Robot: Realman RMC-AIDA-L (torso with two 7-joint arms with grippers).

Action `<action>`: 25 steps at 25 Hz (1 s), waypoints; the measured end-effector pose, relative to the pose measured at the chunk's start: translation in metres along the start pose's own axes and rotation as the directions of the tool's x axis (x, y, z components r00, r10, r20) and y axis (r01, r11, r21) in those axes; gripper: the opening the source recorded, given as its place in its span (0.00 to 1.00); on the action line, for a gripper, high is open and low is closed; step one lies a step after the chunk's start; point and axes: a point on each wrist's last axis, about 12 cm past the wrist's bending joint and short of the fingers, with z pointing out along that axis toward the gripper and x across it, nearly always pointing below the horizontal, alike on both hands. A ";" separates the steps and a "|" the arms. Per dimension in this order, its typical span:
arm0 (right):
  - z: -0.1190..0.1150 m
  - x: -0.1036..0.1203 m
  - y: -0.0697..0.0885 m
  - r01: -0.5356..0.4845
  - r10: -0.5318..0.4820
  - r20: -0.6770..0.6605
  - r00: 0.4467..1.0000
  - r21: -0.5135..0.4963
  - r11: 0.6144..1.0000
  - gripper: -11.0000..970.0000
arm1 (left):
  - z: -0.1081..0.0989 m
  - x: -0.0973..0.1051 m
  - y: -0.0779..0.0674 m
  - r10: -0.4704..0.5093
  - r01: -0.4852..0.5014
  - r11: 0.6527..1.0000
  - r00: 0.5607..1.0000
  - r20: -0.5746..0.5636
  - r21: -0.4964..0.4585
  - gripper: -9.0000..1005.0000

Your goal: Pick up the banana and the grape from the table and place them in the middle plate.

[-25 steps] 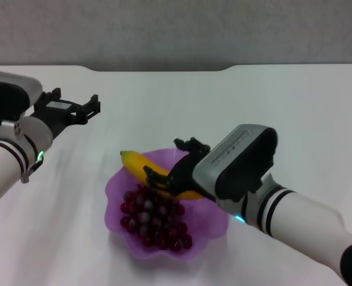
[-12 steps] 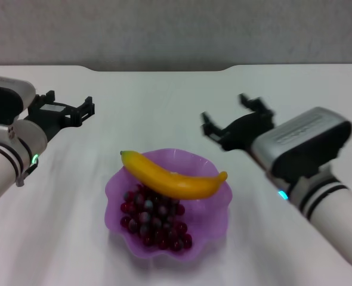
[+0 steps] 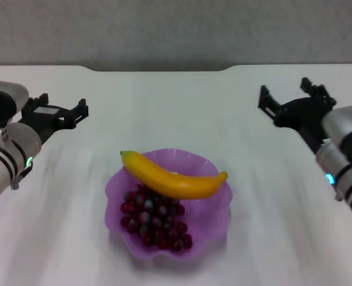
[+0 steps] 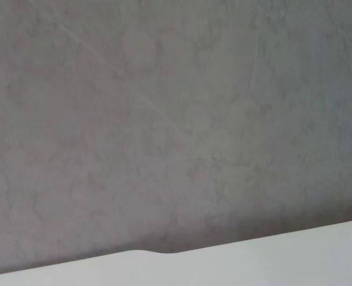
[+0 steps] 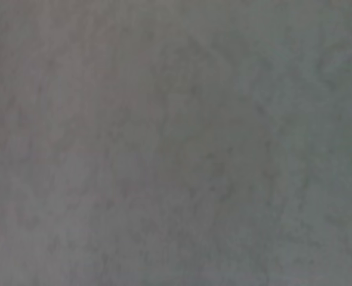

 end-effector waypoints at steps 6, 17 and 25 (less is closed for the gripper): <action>-0.003 0.007 -0.026 -0.081 0.082 0.040 0.996 -0.006 0.997 0.91 | -0.001 0.001 0.001 0.000 0.000 1.000 1.000 -0.002 -0.002 0.88; -0.014 0.023 -0.079 -0.114 0.097 0.125 0.987 0.131 0.985 0.91 | -0.003 0.003 0.005 -0.001 0.003 1.000 0.997 0.076 -0.025 0.88; -0.017 0.031 -0.104 -0.137 0.115 0.109 0.987 0.221 0.965 0.91 | -0.005 0.006 0.010 -0.007 0.011 0.999 0.994 0.107 -0.041 0.88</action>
